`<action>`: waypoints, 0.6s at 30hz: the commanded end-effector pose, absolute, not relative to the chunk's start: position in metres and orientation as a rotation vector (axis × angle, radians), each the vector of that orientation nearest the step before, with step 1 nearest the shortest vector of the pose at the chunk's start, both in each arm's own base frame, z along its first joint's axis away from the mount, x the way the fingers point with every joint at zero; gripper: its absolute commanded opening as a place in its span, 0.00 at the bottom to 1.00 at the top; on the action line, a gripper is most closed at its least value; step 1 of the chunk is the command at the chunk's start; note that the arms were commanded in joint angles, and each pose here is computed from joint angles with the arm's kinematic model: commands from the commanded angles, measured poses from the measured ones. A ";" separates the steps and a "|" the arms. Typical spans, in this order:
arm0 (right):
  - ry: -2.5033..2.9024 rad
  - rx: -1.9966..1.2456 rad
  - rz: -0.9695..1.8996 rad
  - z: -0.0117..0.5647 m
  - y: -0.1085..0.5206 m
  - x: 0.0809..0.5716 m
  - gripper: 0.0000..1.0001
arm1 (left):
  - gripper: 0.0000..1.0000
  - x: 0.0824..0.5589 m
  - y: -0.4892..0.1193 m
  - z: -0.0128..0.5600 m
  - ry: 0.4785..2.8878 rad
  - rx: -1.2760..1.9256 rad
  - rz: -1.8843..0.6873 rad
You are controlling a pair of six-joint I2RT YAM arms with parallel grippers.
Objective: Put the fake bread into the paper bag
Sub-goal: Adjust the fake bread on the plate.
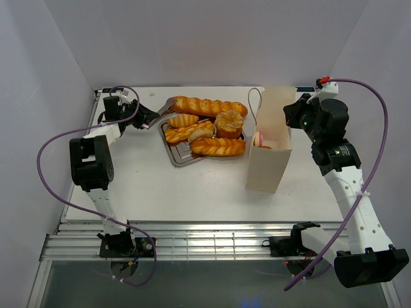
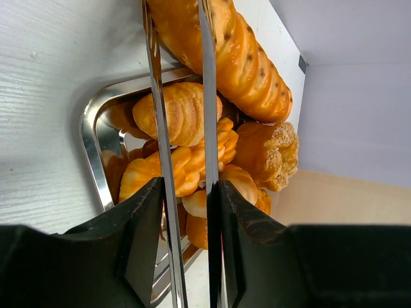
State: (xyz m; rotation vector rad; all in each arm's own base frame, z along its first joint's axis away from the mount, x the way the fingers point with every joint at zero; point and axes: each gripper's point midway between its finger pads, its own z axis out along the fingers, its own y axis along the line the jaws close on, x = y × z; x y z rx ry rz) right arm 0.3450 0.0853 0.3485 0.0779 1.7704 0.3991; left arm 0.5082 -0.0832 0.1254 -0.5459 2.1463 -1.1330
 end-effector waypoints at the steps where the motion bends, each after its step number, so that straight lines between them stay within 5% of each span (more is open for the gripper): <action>1: 1.720 0.073 0.386 0.361 0.083 0.345 0.08 | 0.33 0.515 -0.086 0.162 2.072 -0.449 -1.157; 10: 1.716 0.073 0.393 0.362 0.084 0.345 0.08 | 0.00 0.512 -0.086 0.178 2.053 -0.421 -1.148; 18: 1.716 0.072 0.397 0.362 0.084 0.344 0.08 | 0.00 0.506 -0.082 0.213 2.001 -0.380 -1.091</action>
